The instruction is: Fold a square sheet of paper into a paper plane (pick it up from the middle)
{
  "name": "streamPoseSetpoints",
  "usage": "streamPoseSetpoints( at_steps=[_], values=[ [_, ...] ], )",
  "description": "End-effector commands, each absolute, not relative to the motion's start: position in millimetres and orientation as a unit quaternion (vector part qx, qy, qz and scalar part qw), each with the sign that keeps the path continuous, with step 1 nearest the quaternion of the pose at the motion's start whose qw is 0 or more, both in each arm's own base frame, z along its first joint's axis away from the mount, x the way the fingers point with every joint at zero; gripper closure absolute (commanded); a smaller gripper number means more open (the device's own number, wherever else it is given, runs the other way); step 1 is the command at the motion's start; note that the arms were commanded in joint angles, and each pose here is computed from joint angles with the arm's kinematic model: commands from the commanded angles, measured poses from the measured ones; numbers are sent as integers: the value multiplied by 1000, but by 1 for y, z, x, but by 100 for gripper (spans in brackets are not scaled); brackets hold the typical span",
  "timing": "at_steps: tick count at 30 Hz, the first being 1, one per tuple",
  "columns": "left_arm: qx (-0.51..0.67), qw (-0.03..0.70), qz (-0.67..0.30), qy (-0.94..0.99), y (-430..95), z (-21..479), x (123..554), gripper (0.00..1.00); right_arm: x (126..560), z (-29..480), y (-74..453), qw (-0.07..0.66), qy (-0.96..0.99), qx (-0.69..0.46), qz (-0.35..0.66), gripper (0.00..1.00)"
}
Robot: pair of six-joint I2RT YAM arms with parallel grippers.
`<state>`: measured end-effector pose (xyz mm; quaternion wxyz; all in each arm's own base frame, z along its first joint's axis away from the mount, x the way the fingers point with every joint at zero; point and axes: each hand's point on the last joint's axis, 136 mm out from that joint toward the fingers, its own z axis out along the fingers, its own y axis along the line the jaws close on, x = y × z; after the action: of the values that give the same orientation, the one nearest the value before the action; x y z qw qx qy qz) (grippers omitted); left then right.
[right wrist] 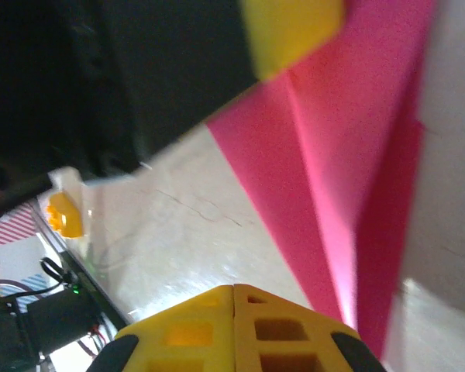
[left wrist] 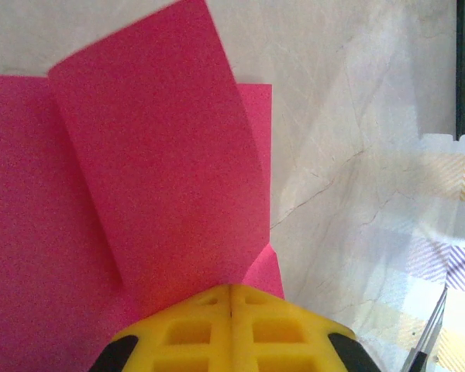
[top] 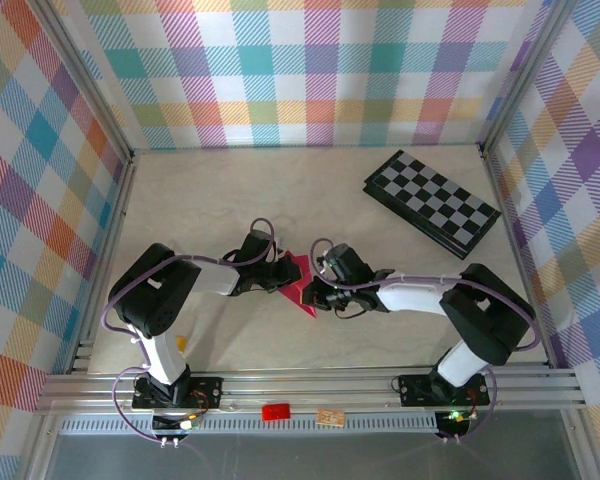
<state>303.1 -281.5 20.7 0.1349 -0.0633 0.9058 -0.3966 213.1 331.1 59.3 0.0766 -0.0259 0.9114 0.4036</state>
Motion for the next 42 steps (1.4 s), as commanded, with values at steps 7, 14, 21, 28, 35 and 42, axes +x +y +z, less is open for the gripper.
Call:
streamPoseSetpoints(
  at_steps=[7, 14, 21, 28, 35, 42],
  values=[
    [-80, 92, -338, 933, -260, -24, 279, 96, 236, 39, 344, 42, 919, -2, 393, 92],
    [-81, 92, -336, 934, -259, -26, 279, 96, 215, 19, 332, 8, 925, 9, 379, 91],
    [-82, 92, -335, 934, -259, -26, 279, 96, 199, 8, 322, -2, 931, 15, 364, 91],
    [-84, 92, -332, 935, -257, -26, 278, 96, 197, 6, 314, 3, 938, 10, 346, 91],
    [-87, 93, -330, 935, -255, -27, 279, 96, 182, -5, 298, -10, 949, 8, 316, 95],
    [-90, 94, -329, 935, -252, -26, 280, 96, 164, -9, 282, -22, 954, -3, 299, 97]
  ],
)
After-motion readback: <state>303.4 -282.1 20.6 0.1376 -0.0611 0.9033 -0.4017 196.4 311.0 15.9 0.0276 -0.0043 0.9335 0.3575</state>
